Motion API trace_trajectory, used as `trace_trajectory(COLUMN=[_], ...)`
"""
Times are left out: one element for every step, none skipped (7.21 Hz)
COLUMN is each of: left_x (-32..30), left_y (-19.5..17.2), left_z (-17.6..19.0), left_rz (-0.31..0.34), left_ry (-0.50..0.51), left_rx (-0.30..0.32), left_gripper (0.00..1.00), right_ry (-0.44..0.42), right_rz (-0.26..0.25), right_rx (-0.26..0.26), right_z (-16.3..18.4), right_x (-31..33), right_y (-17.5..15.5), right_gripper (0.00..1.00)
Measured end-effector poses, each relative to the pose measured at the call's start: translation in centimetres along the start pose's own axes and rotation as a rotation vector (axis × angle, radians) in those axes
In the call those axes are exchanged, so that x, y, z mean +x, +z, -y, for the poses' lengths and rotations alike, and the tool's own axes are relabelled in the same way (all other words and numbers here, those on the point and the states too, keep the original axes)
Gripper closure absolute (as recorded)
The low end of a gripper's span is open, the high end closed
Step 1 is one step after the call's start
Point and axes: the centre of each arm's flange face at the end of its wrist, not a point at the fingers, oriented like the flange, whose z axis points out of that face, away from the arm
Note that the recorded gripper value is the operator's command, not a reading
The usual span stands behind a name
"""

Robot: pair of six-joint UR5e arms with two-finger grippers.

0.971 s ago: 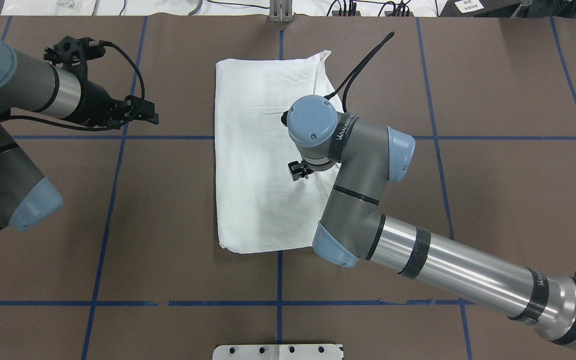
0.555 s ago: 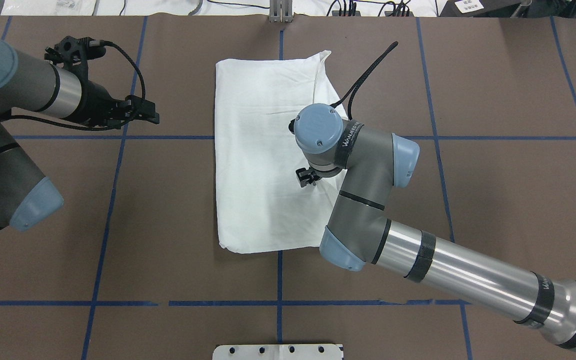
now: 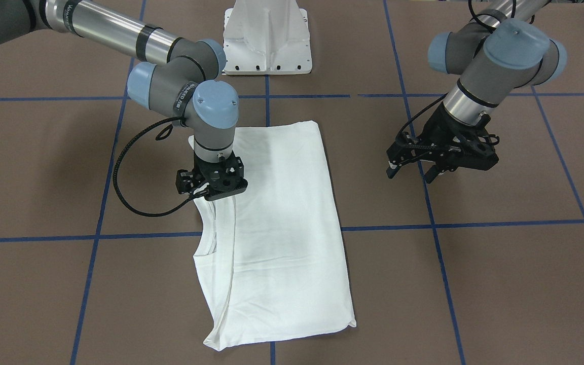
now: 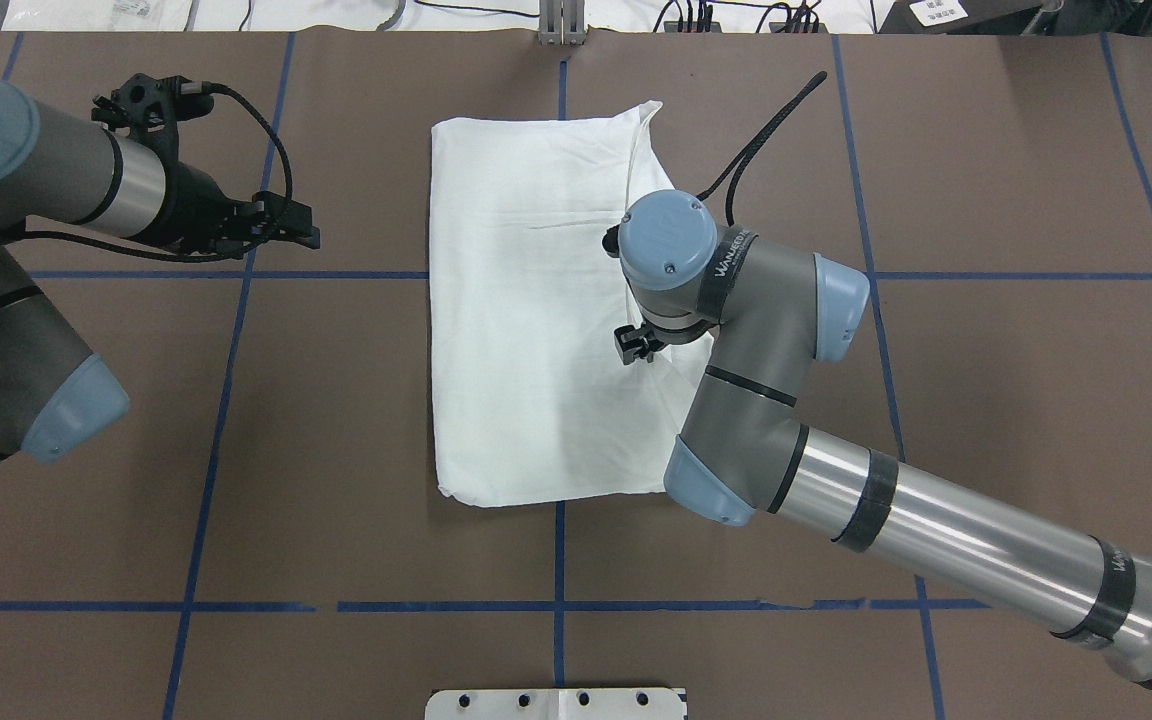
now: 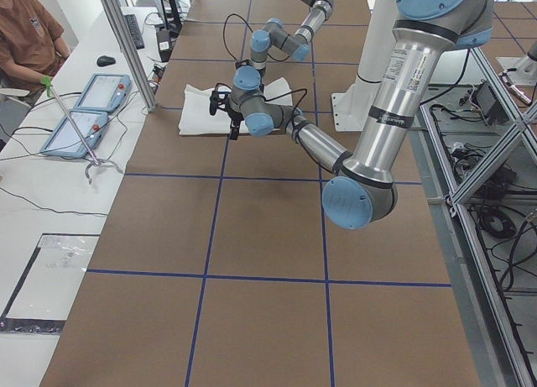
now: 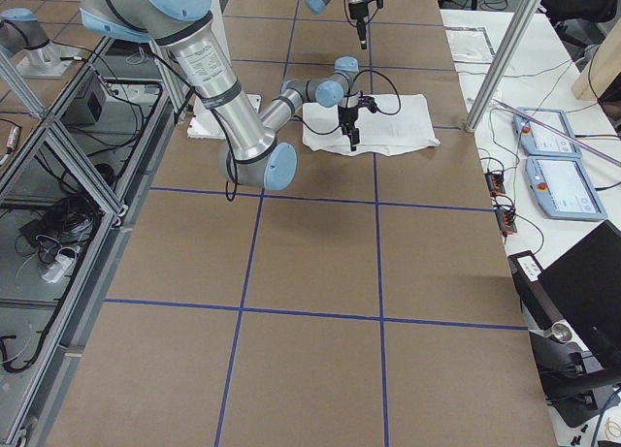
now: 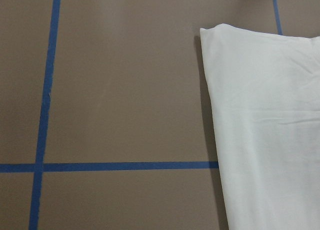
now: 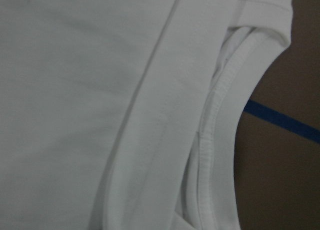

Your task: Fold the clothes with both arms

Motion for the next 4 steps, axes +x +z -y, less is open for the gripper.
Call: trace_trajectory(left_x=[0.2, 0.4, 0.6, 0.8], left_y=[0.0, 0.0, -0.1, -0.2], left_z=[0.1, 0.1, 0.1, 0.2], left_rz=[-0.003, -0.005, -0.007, -0.011], left_ry=[0.001, 0.001, 0.002, 0.003], left_rx=[0.001, 0.001, 0.002, 0.004], left_gripper=[0.00, 0.00, 0.00, 0.00], right_ry=[0.009, 0.026, 0.046, 0.064], right_rz=[-0.004, -0.007, -0.004, 0.000], right_rx=[0.000, 0.000, -0.008, -0.013], right_z=[-0.7, -1.5, -2.5, -3.3], right_x=[1.8, 4.6, 8.0, 10.7], right_y=[0.2, 0.3, 0.3, 0.1], right_gripper=[0.00, 0.00, 0.00, 0.00])
